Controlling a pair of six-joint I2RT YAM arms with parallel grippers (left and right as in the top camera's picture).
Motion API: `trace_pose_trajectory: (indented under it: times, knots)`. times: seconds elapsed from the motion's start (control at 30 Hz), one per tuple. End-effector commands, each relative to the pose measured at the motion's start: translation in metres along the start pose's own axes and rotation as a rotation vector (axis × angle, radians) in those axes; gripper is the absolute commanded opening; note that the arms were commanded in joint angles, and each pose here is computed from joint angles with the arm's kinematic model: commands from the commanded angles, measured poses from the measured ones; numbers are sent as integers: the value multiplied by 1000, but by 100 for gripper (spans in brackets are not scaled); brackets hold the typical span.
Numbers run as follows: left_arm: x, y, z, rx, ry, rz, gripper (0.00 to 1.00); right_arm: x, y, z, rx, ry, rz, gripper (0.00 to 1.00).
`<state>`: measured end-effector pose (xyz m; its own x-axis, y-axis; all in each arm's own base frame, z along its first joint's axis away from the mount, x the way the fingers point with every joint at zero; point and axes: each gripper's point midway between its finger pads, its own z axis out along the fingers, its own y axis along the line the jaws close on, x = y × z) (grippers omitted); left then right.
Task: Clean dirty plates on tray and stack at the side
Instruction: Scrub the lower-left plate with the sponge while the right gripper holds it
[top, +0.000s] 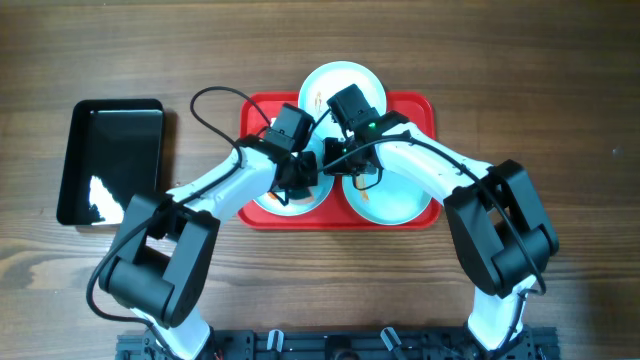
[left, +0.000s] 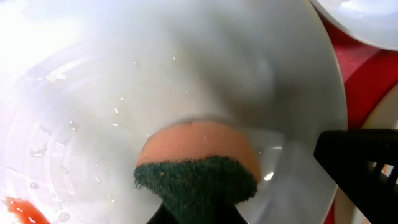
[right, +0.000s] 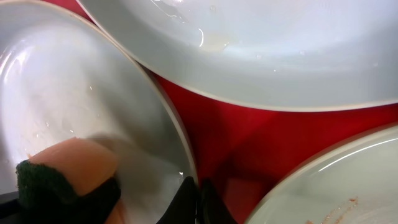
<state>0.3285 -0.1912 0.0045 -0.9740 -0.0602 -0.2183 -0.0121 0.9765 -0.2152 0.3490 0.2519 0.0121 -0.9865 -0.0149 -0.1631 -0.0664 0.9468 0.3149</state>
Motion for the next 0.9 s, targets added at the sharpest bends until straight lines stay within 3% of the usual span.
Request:
trace_pose_trajectory:
  times: [0.0, 0.53, 0.87]
  knots:
    - [5, 15, 9, -102, -13, 13, 4, -1, -7, 7, 27, 7, 30, 4]
    - [36, 48, 33, -164, -29, -41, 4, -1, -8, 7, 28, 8, 35, 4]
    - [34, 55, 36, -184, -62, -38, 4, 0, -8, 7, 30, 11, 35, 5]
